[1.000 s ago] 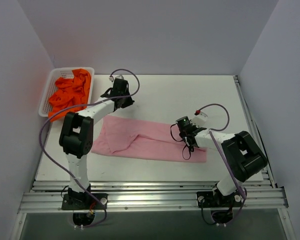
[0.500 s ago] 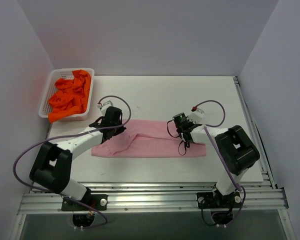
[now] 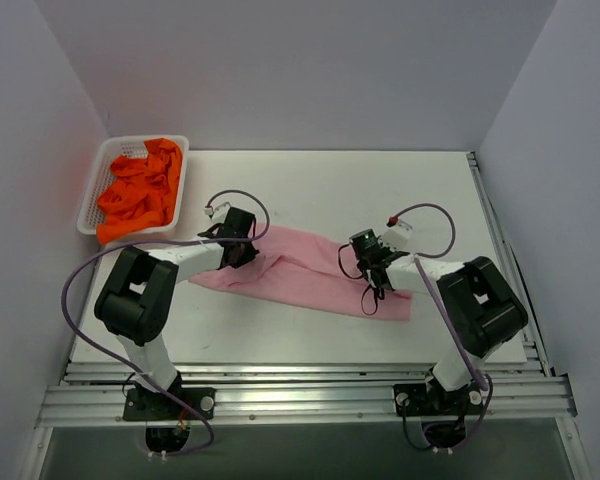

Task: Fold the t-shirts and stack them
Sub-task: Rotate the tshirt 90 degrees

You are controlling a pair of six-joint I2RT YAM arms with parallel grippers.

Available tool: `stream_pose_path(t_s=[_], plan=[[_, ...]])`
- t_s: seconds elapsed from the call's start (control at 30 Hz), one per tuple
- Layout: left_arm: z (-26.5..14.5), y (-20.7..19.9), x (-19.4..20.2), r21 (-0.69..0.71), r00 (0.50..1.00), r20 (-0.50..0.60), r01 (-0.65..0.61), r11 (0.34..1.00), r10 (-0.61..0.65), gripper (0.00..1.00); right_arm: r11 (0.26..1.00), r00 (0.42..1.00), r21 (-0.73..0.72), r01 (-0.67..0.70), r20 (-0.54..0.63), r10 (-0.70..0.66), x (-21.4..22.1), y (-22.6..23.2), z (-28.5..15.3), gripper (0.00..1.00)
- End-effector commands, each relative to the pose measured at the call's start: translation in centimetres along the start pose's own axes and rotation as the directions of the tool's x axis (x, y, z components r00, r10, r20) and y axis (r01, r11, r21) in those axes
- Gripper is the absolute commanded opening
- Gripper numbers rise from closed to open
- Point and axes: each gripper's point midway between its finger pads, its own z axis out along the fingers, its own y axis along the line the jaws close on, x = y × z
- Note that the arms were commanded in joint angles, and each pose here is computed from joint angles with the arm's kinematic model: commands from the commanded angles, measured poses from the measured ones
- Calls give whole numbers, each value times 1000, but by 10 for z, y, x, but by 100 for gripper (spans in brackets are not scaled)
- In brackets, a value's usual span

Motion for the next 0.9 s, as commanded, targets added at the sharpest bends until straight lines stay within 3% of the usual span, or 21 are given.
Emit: stream_pose_path(t_s=[0.0, 0.17, 0.53, 0.73, 0.87], plan=[[24, -5, -5, -9, 1000, -21, -1, 1000, 0, 2, 996, 993, 44, 74, -97, -69, 28, -30, -10, 0], [44, -20, -23, 8, 999, -41, -2, 1000, 3, 2, 997, 985, -21, 81, -150, -83, 55, -26, -19, 0], [65, -116, -106, 127, 999, -3, -37, 991, 38, 2, 979, 958, -149, 139, -230, -171, 125, 22, -32, 0], [99, -132, -106, 123, 995, -61, -70, 990, 78, 2, 957, 931, -218, 192, -268, -248, 175, 57, -43, 0], [98, -156, -120, 199, 994, -53, -88, 976, 101, 2, 950, 920, -226, 216, -278, -276, 194, 63, -44, 0]])
